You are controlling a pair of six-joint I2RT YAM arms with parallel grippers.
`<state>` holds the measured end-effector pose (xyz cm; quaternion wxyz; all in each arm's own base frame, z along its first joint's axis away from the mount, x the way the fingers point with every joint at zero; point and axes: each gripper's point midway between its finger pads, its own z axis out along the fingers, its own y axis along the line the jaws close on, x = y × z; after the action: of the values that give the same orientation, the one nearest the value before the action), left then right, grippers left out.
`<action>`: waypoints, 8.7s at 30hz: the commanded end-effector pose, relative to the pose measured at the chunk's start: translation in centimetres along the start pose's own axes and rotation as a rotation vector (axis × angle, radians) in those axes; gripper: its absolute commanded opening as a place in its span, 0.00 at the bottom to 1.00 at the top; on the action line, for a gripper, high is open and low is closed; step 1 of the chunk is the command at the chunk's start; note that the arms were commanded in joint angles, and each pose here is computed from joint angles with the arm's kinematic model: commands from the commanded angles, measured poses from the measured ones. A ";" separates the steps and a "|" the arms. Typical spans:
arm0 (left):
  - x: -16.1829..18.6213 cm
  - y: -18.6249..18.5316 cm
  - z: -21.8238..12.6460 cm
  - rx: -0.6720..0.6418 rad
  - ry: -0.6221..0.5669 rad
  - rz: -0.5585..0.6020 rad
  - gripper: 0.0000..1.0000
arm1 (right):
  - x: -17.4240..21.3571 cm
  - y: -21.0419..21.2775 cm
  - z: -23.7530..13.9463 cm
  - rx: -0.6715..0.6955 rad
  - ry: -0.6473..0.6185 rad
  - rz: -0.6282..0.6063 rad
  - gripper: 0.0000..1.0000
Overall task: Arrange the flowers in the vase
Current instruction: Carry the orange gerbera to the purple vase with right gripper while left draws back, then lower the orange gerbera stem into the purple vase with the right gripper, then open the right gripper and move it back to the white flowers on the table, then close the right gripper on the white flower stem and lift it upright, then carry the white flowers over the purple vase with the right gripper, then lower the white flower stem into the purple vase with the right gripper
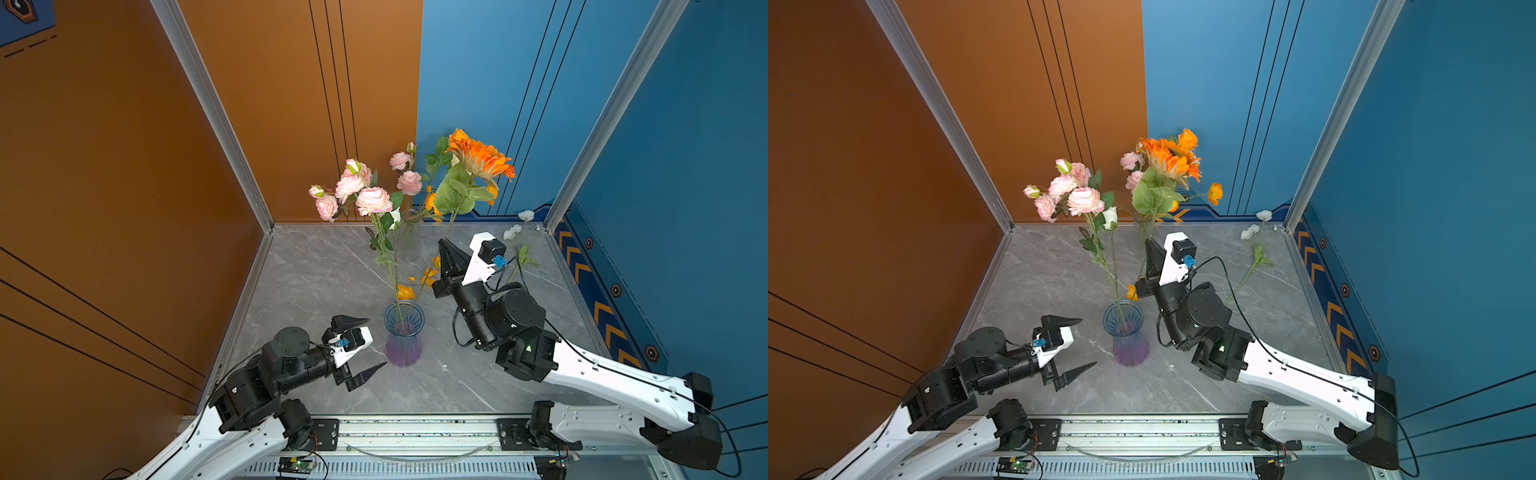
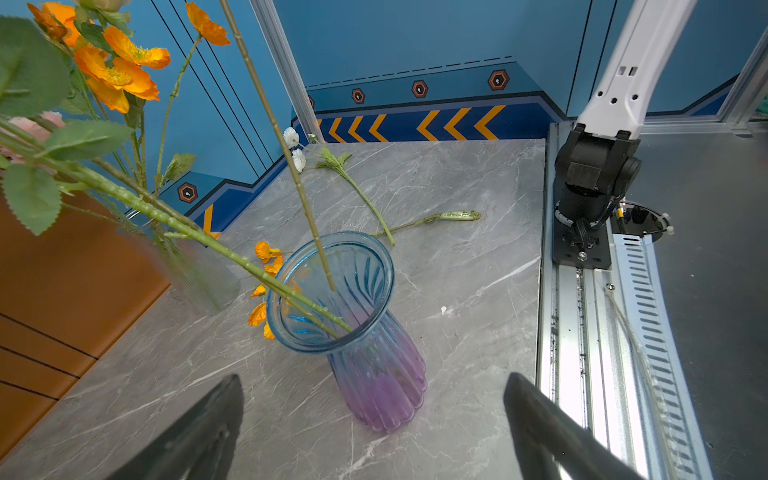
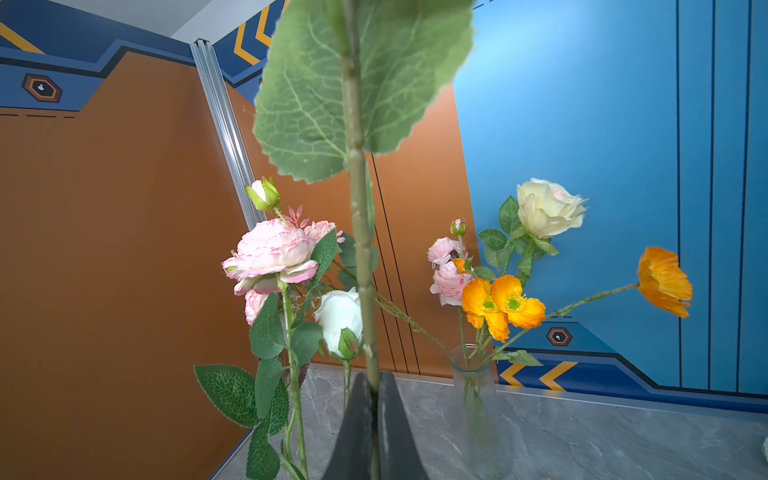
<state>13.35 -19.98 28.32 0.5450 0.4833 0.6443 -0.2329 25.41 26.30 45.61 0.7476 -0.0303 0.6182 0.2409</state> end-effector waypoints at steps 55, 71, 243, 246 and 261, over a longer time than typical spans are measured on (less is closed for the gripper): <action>-3.8 -0.8 2.1 0.149 -0.053 0.037 0.98 | 15.2 -3.3 -6.4 0.101 0.328 -0.048 0.60; -8.2 -1.2 6.4 0.300 -0.064 0.196 0.98 | 13.9 -13.5 -11.6 0.345 0.436 -0.047 0.64; -1.2 -2.5 1.0 0.101 -0.043 0.092 0.98 | 21.0 5.3 -3.8 -0.617 0.353 -0.376 0.09; -1.2 -2.6 0.9 0.106 -0.046 0.093 0.98 | 20.8 5.2 -3.9 -0.615 0.356 -0.379 0.12; -1.3 -3.5 2.3 0.167 -0.009 0.106 0.98 | 17.9 3.7 -4.9 -0.574 0.339 -0.396 0.30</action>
<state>11.67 -23.48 27.34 0.5187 0.5525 0.6014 -0.2530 21.61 34.69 28.89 0.6306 -0.3997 0.6116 0.2620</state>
